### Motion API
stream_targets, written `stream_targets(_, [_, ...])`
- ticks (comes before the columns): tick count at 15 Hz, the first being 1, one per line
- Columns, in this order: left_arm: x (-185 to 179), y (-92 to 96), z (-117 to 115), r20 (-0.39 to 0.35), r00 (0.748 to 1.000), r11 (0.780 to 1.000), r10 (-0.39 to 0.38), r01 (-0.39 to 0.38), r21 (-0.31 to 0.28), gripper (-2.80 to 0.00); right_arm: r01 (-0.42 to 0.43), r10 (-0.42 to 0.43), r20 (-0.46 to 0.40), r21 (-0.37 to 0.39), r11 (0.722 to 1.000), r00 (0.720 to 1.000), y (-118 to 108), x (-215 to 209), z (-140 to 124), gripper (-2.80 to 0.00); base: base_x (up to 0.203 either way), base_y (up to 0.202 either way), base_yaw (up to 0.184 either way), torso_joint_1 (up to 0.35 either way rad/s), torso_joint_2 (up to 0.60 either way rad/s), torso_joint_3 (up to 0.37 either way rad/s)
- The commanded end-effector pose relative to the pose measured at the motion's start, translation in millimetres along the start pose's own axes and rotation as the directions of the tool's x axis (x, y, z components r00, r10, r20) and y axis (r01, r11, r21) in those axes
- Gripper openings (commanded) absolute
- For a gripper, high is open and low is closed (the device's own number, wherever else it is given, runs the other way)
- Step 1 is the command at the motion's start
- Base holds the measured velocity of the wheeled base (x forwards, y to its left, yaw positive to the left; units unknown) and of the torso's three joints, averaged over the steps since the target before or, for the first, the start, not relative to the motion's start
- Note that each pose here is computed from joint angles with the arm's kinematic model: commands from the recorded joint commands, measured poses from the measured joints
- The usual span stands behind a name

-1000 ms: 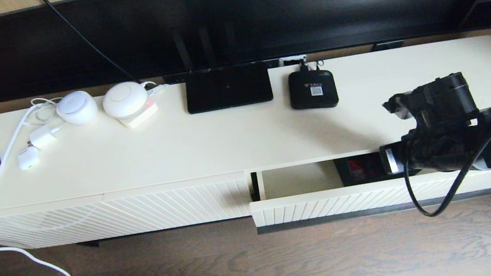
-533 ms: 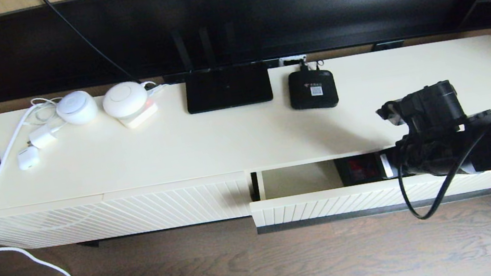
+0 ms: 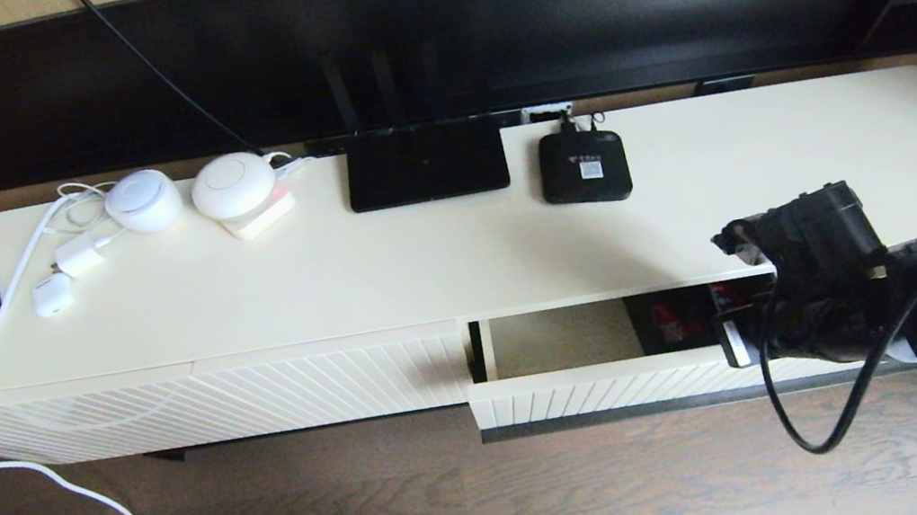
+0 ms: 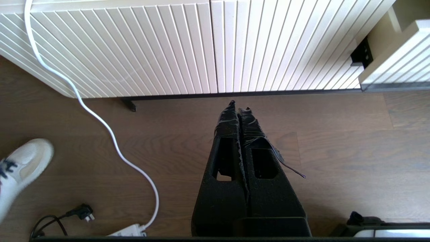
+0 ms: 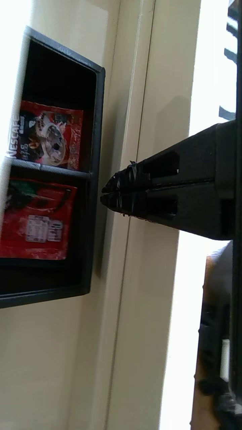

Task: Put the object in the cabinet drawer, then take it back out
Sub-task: Open the drawer

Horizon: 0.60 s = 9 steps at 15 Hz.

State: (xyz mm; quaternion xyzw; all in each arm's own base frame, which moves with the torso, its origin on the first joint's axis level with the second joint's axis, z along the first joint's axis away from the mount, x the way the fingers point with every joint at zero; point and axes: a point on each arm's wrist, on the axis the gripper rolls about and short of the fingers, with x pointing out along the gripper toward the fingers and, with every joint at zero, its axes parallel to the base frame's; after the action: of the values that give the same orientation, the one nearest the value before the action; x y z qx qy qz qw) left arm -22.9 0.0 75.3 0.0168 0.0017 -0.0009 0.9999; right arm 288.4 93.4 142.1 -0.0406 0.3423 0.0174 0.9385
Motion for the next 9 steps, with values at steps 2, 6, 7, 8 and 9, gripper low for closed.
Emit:
stream_targets(2, [0.1,0.0,0.2,-0.001,1.0,1.0,0.0,0.0,0.0,-2.8,-0.013,0.012,-0.037,-0.023,1.0,0.999,1.4,-12.0,-19.1,-2.8,0.0,0.0,0.0,0.0,0.0,0.0])
stream_targets(6, [0.1,0.0,-0.1,-0.001,1.0,1.0,0.0,0.0,0.0,-2.8,-0.022,0.024,-0.099,0.022,1.0,0.995,4.4,-19.8,-44.3,-2.8,0.0,0.0,0.0,0.0,0.0,0.0])
stream_targets(7, [0.1,0.0,-0.1,-0.002,1.0,1.0,0.0,0.0,0.0,-2.8,-0.024,0.025,-0.115,0.015,1.0,0.993,5.2,-21.5,-50.9,-2.8,0.0,0.0,0.0,0.0,0.0,0.0])
stream_targets(8, [0.0,0.0,0.2,0.001,1.0,1.0,0.0,0.0,0.0,-2.8,-0.028,0.029,-0.124,0.01,1.0,0.992,5.6,-24.9,-56.4,-2.8,0.0,0.0,0.0,0.0,0.0,0.0])
stream_targets(9, [0.1,0.0,0.2,-0.001,1.0,1.0,0.0,0.0,0.0,-2.8,-0.032,0.032,-0.13,0.007,0.999,0.991,5.5,-28.1,-60.4,-2.8,0.0,0.0,0.0,0.0,0.0,0.0])
